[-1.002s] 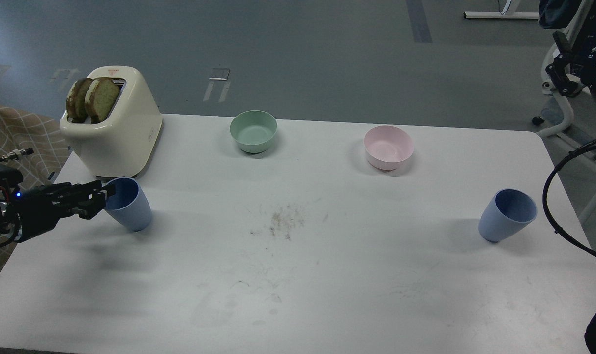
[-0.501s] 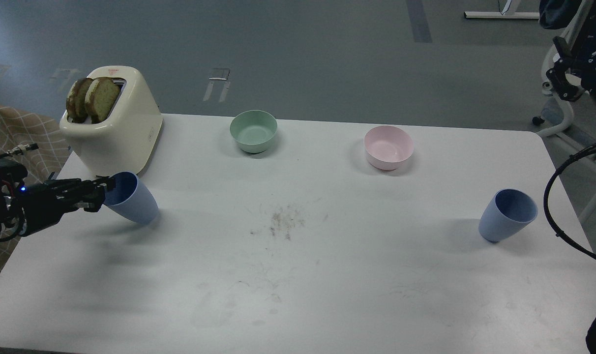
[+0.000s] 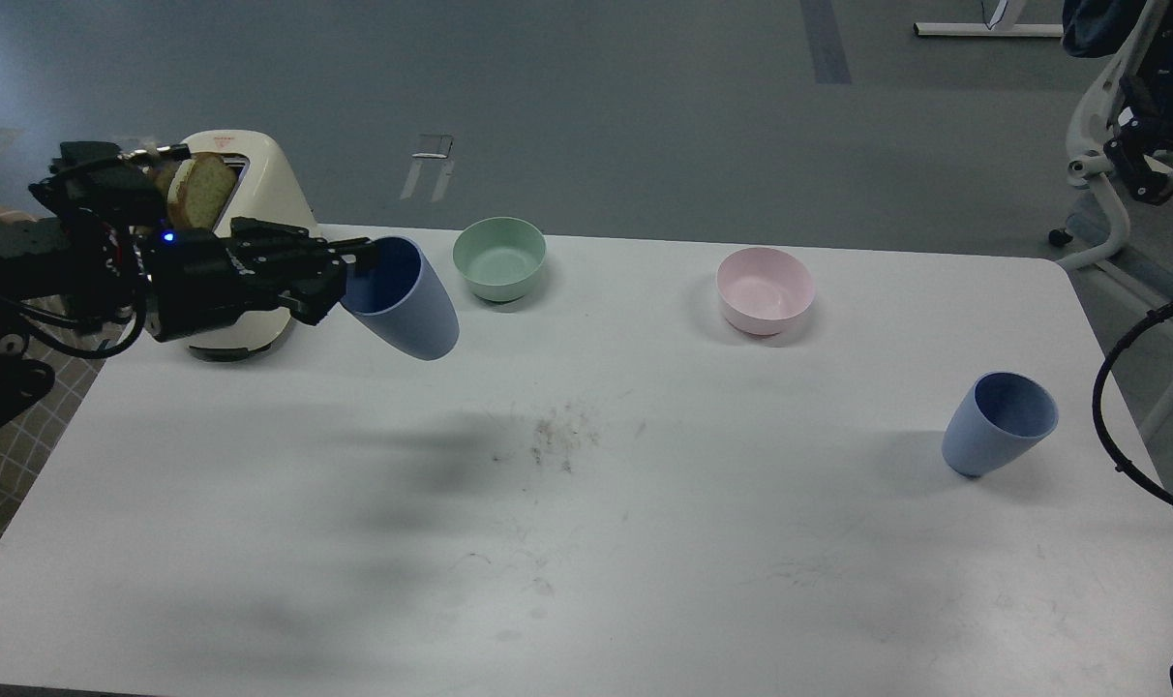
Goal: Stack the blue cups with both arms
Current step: 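Lift the blue cup with the left gripper and carry it to table center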
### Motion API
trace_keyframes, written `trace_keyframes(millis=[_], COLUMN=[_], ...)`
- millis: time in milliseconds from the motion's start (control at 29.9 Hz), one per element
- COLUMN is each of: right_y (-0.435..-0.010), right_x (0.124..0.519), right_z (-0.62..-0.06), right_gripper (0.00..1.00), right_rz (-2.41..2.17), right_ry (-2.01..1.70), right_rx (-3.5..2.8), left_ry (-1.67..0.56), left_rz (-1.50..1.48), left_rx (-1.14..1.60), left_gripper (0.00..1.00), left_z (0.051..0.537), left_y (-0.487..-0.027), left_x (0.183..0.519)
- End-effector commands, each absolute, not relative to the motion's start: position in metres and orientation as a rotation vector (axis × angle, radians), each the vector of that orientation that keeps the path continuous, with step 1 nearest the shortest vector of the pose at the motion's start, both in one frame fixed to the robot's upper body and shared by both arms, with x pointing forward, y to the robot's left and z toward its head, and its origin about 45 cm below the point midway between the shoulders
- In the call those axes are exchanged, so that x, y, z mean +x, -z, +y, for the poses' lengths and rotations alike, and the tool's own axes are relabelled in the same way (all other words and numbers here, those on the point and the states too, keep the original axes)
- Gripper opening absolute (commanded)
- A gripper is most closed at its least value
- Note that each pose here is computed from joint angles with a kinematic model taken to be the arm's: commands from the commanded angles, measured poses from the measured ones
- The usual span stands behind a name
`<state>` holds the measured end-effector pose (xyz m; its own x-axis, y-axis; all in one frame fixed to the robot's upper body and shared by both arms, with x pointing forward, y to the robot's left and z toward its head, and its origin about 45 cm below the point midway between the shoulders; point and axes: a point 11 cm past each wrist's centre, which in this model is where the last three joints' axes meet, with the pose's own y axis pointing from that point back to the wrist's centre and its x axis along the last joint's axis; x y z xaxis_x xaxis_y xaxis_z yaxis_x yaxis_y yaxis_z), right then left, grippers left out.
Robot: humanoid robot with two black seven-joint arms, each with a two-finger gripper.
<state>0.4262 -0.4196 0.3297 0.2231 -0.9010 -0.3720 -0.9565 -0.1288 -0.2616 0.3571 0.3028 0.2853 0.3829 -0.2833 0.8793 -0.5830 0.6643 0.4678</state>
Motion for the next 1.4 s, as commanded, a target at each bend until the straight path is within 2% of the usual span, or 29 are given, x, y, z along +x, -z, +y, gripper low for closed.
trace_keyframes(millis=[0,267,601,1002,1370], right_y=[-0.327,-0.325,-0.319,-0.294,-0.291], right_x=[0.423,0.421,0.418,0.401,0.398], right_z=[-0.421,-0.424,-0.428,-0.444,-0.446], right_gripper=[1.00,1.00,1.00,1.00,1.00], right_rz=[1.719,1.727,1.742,1.784,1.794], right_ry=[-0.171,-0.175,-0.189,-0.231,-0.238], right_rx=[-2.067,-2.061,-2.053,-2.028,-2.021], left_ry=[-0.152,-0.027,0.039,0.033,0.036], left_rz=[-1.222,-1.200,-1.132,-1.157,-1.145], left_rx=[0.832,0.881,0.949,0.937,0.926], left_gripper=[0.00,0.00,0.00,0.00,0.00], left_z=[0.260,0.209,0.192,0.171,0.163], left_y=[-0.276,-0.232,-0.190,-0.198,-0.191], left_x=[0.365,0.390,0.402,0.411,0.410])
